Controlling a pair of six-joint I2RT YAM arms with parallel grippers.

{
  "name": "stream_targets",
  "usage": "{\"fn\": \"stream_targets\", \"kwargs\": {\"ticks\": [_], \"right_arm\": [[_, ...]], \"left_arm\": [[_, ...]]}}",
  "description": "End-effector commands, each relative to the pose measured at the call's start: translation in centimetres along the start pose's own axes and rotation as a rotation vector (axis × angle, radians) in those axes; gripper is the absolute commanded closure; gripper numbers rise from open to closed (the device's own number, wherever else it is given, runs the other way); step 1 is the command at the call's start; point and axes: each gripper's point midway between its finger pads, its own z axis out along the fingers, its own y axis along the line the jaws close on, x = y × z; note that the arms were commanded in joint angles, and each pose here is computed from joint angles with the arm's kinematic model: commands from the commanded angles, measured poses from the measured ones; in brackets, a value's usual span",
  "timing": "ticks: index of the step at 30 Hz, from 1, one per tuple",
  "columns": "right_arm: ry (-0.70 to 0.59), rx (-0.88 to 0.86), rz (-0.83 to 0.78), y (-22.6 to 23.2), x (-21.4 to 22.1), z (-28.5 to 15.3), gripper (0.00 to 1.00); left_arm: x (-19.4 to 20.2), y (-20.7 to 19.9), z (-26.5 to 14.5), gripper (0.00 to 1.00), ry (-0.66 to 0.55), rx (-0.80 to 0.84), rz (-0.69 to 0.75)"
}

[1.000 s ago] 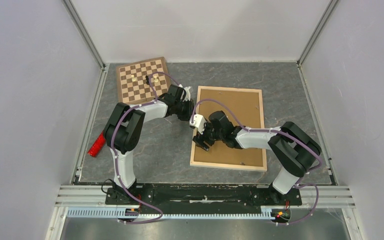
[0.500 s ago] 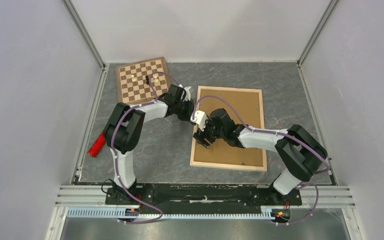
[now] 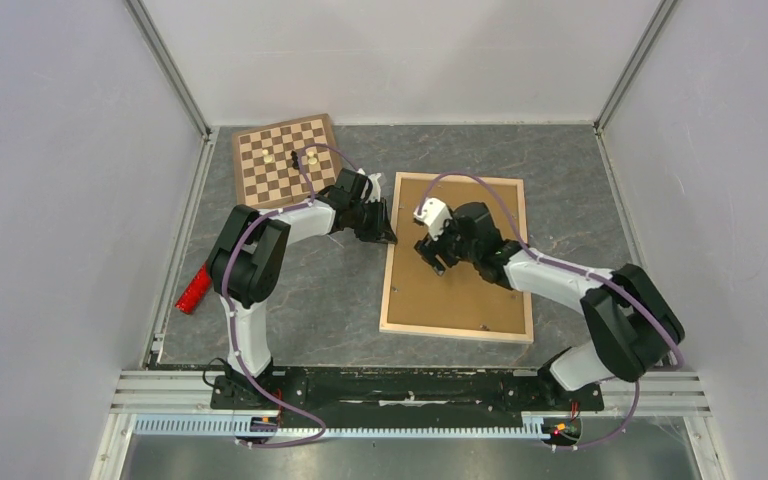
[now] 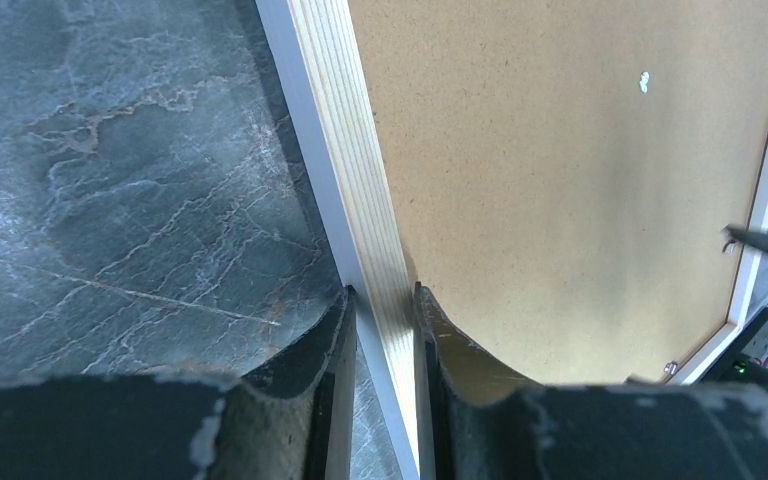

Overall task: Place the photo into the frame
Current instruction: Install the photo frame at the center of the board.

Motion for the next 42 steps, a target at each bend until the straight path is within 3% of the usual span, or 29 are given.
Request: {"fn": "stream_targets", "kwargs": {"ticks": [1,7,16,42], "right_arm": [[0.059,0.057,-0.002,-2.1,3.0,-2.8,0.29],[0.145,0.113,-0.053,-3.3,7.8,-7.4,0.29],[0.254,0.147,-0.155,-4.5,10.9,-12.0,0.29],[0.390,0.087,-0.178,-3.9,15.6,-14.8,0.29]], "left_arm": [[4.9,3.1,-0.5,0.98,0.162,-0.114,-0.066],[4.7,3.1,-0.7,0.98,0.146,-0.110,-0.090],[4.8,3.0,-0.6,0.98,0.153,-0.103,-0.088],[4.9,3.3,-0.4,0.98,0.157,-0.106,-0.084]]}}
